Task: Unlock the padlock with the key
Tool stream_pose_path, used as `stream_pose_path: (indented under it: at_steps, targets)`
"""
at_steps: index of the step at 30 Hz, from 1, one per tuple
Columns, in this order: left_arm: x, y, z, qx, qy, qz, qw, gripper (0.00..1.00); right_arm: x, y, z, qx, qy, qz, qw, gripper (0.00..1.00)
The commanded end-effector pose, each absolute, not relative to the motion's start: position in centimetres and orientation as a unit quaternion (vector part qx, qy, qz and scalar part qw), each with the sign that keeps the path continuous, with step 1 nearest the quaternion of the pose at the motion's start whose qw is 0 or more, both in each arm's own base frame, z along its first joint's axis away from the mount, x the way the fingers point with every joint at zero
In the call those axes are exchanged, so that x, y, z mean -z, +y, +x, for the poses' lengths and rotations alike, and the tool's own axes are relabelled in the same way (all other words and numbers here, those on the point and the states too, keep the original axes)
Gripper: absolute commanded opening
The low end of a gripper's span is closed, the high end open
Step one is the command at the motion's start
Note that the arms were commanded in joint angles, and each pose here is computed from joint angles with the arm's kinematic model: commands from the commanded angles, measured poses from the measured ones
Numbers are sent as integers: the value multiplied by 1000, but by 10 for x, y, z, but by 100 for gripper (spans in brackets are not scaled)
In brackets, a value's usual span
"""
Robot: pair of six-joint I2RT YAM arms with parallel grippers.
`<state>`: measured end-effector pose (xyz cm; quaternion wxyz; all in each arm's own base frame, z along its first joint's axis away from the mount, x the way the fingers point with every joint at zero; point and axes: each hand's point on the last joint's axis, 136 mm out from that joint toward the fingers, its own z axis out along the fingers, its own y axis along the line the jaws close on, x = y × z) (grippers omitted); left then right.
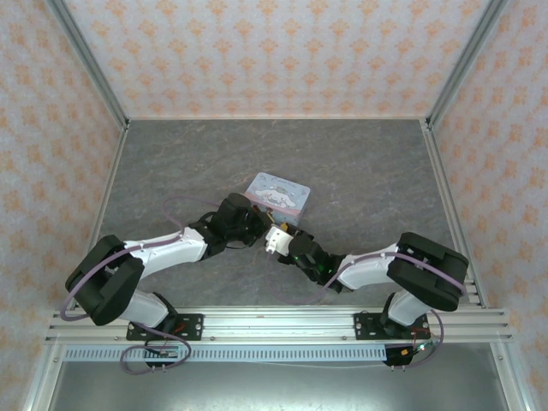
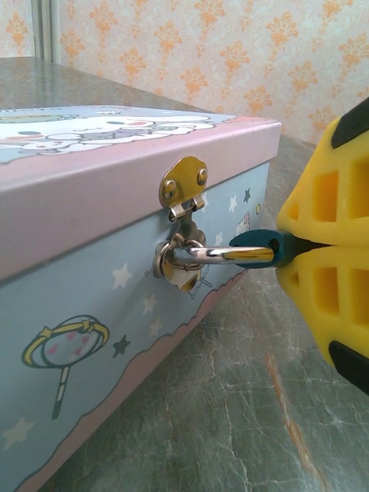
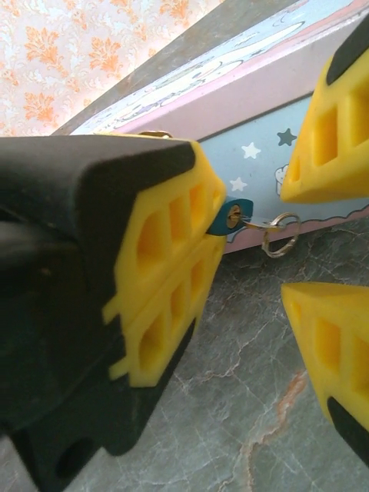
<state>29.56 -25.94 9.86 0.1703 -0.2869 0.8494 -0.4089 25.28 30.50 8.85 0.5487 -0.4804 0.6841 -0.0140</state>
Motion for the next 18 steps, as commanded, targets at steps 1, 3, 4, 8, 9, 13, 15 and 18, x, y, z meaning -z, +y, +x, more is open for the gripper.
stream_pose_path:
  at_steps: [1,3,4,8,9,13,15,18]
  targets:
    - [-127,-264,306,434,836,-274,193,0,-101,318,256,-3,678,-469,566,30]
    - [-127,-264,306,435,836,-273,193,0,-100,319,257,-2,678,-468,566,27]
    - [-127,-264,305,435,836,-274,193,0,-101,320,257,-2,679,-467,567,26]
    - [-126,-264,305,434,837,-274,191,0,-102,320,259,0,679,-463,571,19]
    - [-125,-264,305,434,837,-274,191,0,-102,320,260,1,679,-461,571,17]
    - [-126,-265,305,435,837,-273,190,0,-104,318,262,4,682,-448,578,8]
    - [-125,-264,305,434,837,-273,190,0,-104,316,265,5,687,-437,581,5]
    - [-124,-264,304,433,838,-273,187,0,-107,311,271,0,698,-413,586,0]
